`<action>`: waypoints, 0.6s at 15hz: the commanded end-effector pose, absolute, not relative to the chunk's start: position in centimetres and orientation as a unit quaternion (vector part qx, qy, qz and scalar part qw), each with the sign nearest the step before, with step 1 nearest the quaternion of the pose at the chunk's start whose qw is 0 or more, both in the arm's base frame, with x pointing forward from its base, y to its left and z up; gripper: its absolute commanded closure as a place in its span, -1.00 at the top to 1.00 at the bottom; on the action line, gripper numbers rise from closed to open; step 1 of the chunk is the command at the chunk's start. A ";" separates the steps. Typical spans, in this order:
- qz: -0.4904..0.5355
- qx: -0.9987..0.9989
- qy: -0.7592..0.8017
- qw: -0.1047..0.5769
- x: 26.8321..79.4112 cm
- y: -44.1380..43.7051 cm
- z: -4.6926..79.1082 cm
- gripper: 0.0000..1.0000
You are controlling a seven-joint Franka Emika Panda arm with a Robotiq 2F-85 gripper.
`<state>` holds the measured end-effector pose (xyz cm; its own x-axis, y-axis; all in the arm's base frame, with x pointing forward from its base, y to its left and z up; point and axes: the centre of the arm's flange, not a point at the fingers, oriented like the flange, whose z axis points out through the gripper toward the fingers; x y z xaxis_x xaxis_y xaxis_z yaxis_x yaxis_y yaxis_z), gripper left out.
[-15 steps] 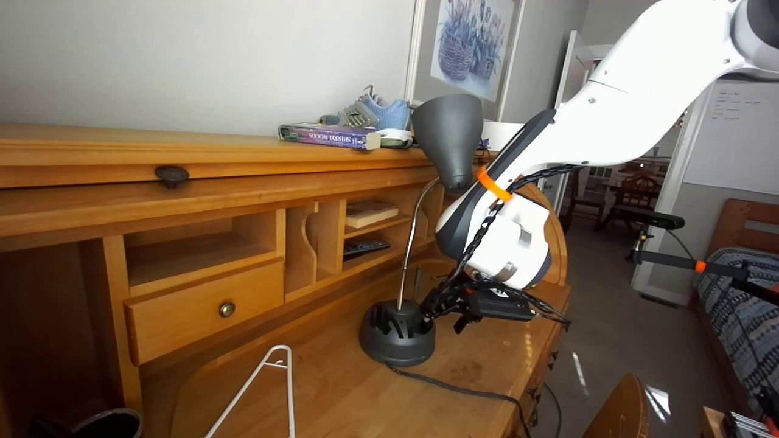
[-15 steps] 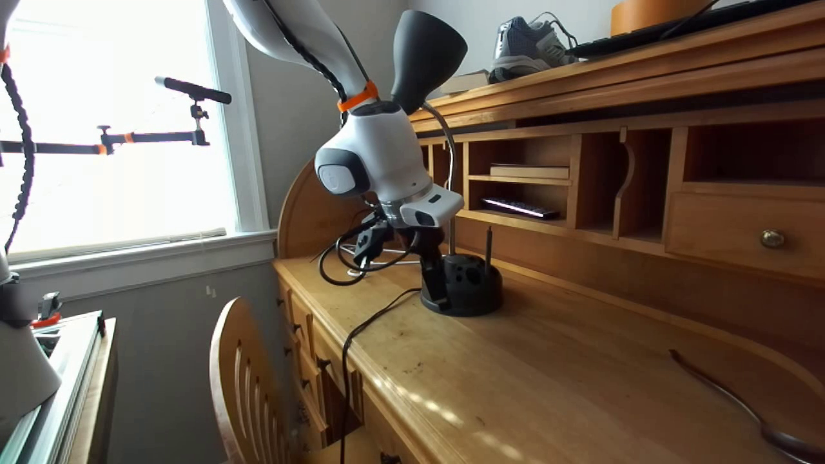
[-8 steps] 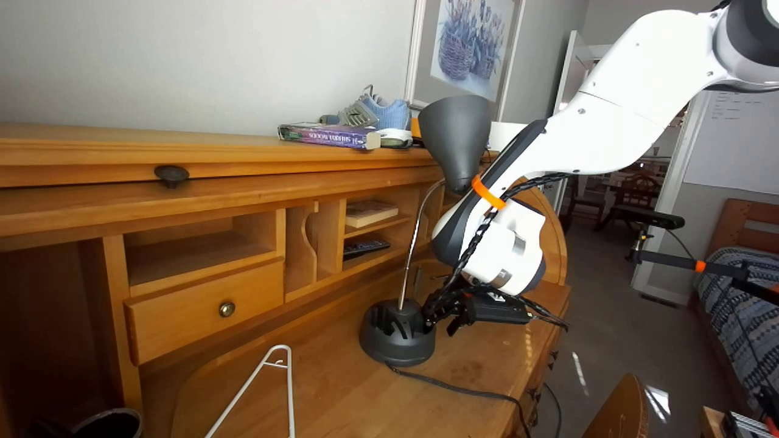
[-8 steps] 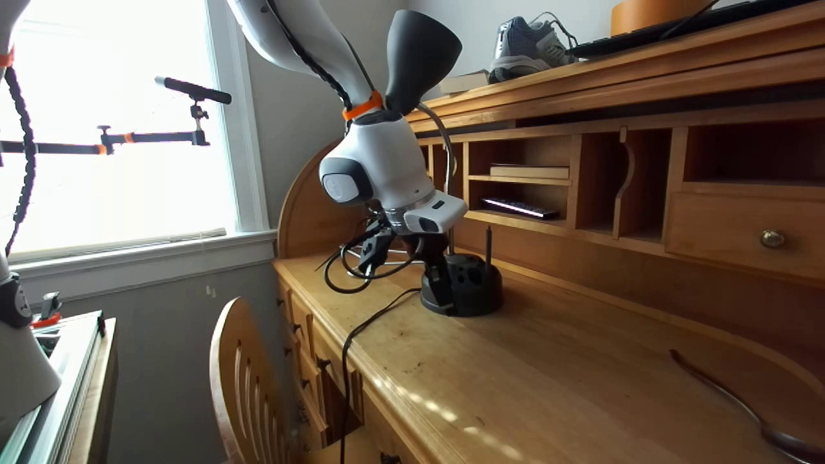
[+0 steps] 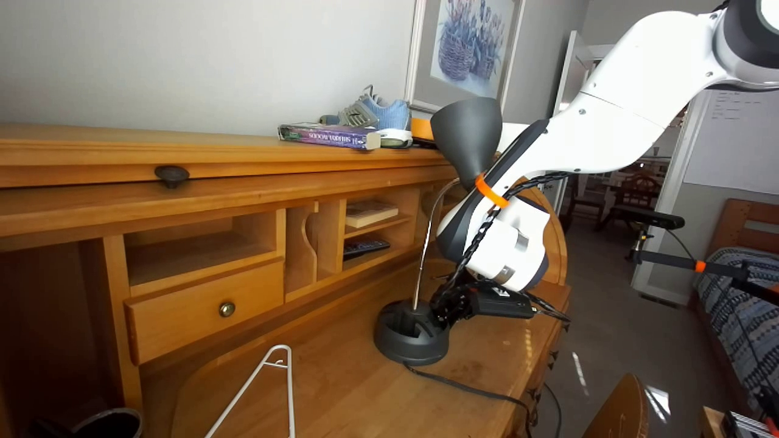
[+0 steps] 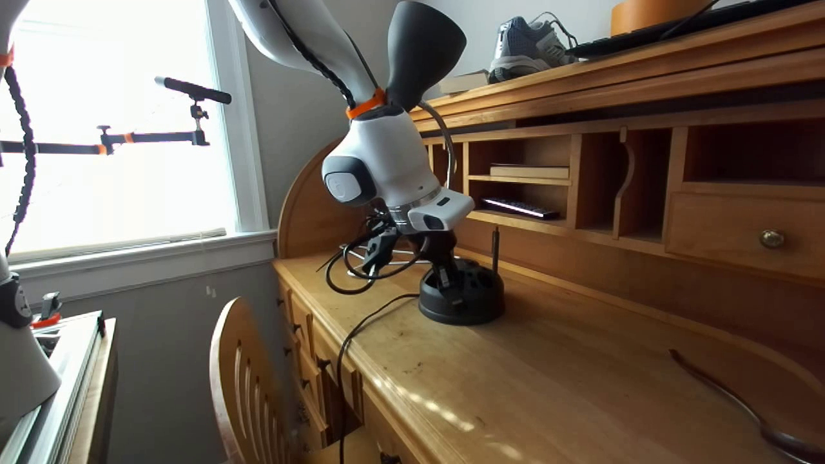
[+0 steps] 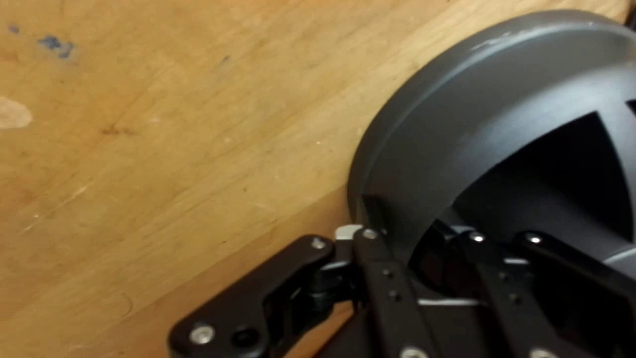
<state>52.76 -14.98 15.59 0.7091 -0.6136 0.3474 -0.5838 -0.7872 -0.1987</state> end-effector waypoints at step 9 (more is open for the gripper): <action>-0.185 -0.916 0.356 0.002 48.1 -19.1 15.0 -0.15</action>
